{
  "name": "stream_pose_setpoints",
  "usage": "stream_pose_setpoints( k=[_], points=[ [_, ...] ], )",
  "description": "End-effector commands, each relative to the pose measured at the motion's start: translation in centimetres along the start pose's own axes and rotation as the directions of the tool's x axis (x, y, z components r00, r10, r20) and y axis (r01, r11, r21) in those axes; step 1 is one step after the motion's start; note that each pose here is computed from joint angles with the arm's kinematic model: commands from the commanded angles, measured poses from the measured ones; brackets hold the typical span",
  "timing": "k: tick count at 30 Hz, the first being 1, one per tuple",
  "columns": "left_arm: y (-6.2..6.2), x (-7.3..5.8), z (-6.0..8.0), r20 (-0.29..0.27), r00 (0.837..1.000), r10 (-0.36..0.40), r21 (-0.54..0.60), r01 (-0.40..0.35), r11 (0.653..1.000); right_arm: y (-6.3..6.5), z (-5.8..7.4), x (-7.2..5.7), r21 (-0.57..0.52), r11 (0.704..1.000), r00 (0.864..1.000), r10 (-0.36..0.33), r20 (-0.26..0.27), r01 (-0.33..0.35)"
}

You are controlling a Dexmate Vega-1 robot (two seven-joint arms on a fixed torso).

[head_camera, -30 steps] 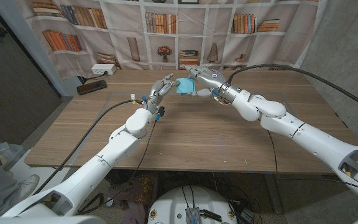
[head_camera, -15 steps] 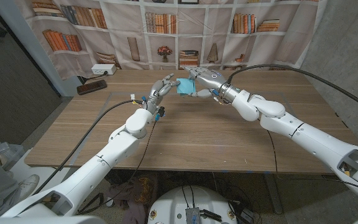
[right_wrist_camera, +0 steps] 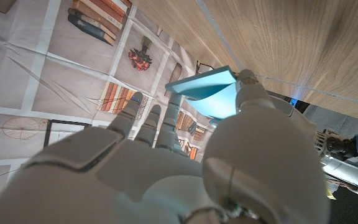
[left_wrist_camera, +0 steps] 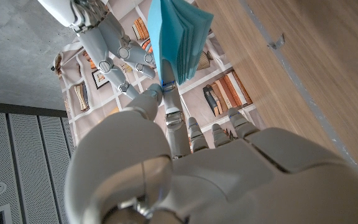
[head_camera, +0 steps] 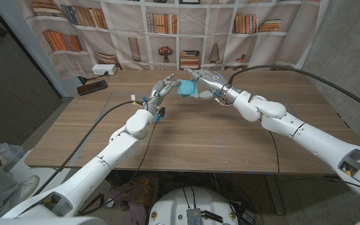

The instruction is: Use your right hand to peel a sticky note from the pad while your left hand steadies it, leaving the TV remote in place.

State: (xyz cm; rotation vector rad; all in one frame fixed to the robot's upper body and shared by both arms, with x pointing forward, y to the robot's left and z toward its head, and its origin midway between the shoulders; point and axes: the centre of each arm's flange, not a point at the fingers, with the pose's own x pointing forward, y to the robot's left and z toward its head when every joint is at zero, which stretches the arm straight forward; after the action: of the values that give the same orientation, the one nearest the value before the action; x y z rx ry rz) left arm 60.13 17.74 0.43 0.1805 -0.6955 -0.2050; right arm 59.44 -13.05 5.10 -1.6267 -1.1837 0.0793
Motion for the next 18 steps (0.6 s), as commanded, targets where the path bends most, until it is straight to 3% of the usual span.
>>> stream_pose_setpoints(
  k=[1,12,18],
  points=[
    [-0.2,0.0,-0.05,-0.002,1.0,0.001,-0.01,-0.001,1.0,-0.81,0.43,-0.15,0.005,1.0,1.0,-0.021,0.011,0.021],
    [-0.36,0.07,0.05,0.001,1.0,-0.01,-0.006,0.01,1.0,-1.16,0.73,-0.1,0.012,1.0,1.0,-0.026,0.018,0.026],
    [-0.48,0.21,0.22,0.003,0.999,-0.051,0.011,0.051,0.999,-1.08,1.07,0.02,0.017,0.999,0.999,-0.027,0.023,0.027]
  ],
)
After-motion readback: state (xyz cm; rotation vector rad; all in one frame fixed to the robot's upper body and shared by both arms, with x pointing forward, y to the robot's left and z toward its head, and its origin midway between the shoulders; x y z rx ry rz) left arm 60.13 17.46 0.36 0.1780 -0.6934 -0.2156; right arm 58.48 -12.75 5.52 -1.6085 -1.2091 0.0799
